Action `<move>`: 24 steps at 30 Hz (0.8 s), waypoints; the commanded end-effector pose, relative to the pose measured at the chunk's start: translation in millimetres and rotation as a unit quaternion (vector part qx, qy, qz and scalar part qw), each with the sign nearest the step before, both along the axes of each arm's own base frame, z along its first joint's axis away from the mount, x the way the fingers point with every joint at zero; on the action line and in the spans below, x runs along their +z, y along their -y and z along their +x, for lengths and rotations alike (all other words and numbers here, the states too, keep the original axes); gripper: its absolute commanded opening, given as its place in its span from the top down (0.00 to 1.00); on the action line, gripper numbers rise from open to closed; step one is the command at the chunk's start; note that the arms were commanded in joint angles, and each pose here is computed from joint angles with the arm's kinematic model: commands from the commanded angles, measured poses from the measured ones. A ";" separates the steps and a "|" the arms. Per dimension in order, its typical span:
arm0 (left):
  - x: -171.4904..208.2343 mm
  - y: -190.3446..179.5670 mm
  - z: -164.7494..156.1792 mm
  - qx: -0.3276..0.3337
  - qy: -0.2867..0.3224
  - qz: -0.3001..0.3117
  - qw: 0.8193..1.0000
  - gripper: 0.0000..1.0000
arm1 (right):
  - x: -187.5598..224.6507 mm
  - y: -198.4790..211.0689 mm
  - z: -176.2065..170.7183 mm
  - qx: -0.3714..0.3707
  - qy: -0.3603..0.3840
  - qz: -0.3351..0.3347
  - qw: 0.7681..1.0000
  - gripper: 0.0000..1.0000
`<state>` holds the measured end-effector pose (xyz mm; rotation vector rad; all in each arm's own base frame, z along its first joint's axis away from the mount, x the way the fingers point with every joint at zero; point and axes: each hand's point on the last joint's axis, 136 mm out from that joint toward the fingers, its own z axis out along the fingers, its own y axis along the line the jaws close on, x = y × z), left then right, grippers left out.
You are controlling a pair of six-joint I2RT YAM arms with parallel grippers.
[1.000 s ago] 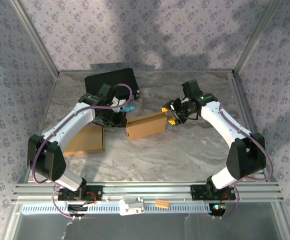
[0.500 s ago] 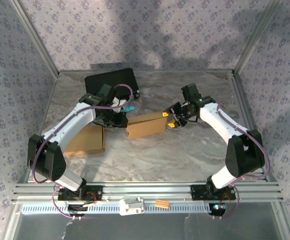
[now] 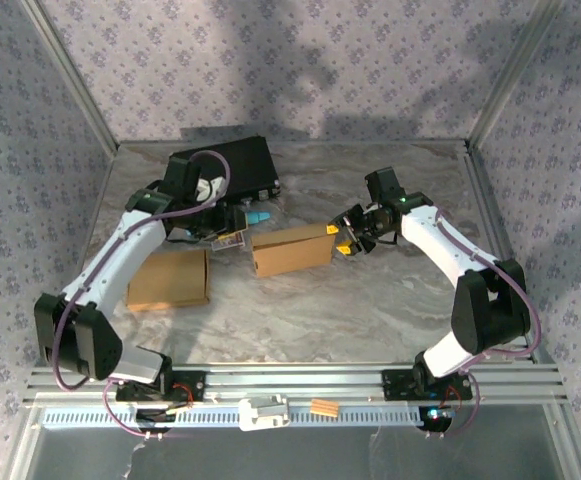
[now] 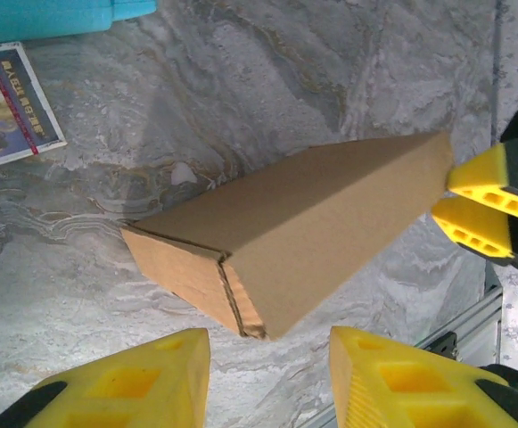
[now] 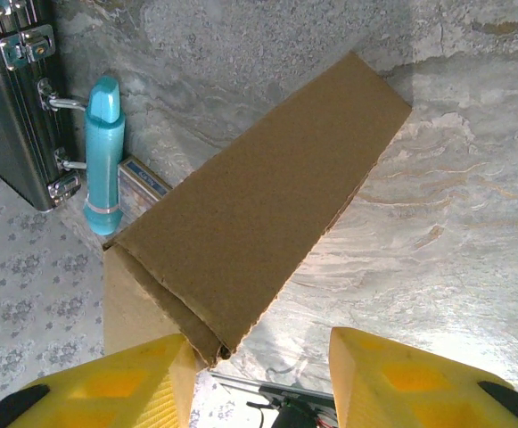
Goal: Fold the paper box
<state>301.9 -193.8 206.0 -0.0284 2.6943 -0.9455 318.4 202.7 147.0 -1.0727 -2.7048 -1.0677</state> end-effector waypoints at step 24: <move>-54.7 21.1 -15.7 -0.021 -0.072 -0.012 0.997 0.71 | -26.4 16.1 -13.6 -0.008 -0.050 -0.043 0.998 0.57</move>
